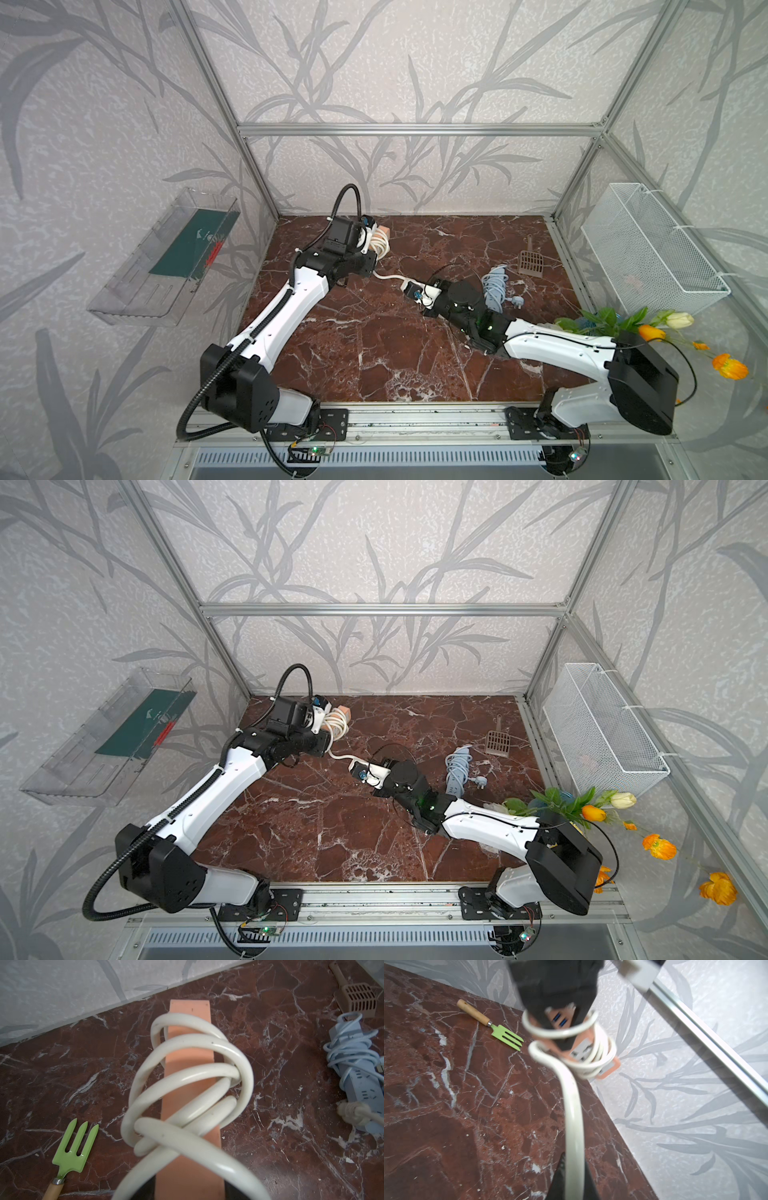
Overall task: Wrap the cord around the power strip
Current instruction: Wrap the power cord around the power strip.
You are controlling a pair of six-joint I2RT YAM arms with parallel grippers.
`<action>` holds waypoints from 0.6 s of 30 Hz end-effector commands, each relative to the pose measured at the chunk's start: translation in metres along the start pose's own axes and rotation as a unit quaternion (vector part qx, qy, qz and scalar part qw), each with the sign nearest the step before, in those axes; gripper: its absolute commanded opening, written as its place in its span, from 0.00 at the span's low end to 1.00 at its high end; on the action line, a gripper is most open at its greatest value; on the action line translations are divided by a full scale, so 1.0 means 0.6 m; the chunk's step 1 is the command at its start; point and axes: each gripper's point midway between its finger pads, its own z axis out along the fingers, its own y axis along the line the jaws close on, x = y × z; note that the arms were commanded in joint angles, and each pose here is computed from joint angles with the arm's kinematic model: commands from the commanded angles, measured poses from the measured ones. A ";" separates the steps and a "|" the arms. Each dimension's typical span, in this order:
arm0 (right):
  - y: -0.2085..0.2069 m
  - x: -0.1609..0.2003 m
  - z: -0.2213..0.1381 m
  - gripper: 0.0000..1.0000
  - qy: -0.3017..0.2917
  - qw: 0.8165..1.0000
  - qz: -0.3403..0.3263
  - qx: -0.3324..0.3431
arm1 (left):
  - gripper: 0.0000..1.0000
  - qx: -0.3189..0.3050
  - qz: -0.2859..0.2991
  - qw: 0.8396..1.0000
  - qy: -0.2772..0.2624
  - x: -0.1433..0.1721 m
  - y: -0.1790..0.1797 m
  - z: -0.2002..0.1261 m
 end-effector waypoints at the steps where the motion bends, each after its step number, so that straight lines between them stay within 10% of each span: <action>1: -0.101 -0.063 0.009 0.00 -0.039 0.998 0.022 0.032 | 0.00 0.078 0.048 0.996 0.011 0.016 -0.073 -0.030; 10: -0.170 -0.045 0.094 0.00 -0.001 0.996 0.032 -0.078 | 0.00 0.348 0.066 0.935 -0.002 0.052 -0.237 -0.146; 18: -0.183 0.002 0.116 0.09 -0.072 0.948 0.240 -0.199 | 0.00 0.474 0.094 0.866 -0.128 -0.008 -0.290 -0.268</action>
